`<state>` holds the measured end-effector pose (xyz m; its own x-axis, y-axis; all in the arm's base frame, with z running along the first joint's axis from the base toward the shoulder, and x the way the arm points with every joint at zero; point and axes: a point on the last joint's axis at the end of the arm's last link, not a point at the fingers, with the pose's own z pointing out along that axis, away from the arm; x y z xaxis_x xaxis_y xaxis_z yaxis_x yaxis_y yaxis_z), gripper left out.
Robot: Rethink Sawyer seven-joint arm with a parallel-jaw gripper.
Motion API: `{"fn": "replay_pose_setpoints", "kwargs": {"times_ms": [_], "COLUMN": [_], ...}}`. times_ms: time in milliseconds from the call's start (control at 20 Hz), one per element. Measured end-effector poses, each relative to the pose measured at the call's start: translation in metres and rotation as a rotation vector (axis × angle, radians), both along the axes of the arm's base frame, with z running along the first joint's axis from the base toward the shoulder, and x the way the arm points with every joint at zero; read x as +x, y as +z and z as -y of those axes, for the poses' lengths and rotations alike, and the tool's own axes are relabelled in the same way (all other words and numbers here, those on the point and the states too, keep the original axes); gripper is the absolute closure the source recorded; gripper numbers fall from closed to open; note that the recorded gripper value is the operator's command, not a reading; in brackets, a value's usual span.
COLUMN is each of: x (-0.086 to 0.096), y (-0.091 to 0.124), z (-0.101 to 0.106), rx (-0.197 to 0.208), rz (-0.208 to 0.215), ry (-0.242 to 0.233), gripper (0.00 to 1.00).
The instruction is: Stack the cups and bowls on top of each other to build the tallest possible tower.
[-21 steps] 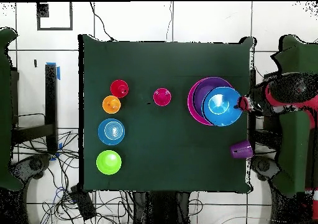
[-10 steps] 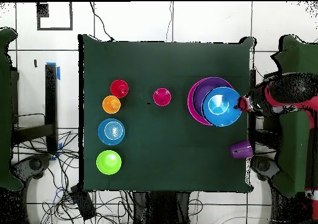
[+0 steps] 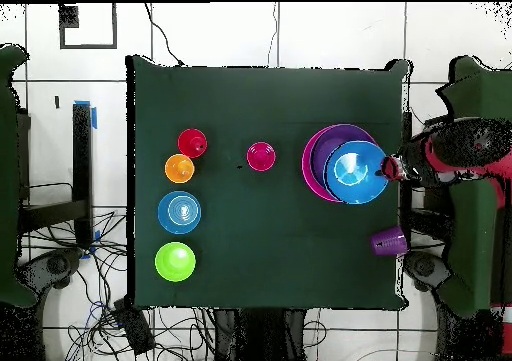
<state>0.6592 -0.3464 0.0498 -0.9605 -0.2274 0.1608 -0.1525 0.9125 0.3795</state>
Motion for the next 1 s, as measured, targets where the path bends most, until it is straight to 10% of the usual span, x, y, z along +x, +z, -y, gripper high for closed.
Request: {"fn": "replay_pose_setpoints", "kwargs": {"times_ms": [1000], "x": [-0.003], "y": [-0.013], "z": [-0.006], "rx": [0.022], "rz": [-0.011], "ry": [0.000], "gripper": [1.00]}}
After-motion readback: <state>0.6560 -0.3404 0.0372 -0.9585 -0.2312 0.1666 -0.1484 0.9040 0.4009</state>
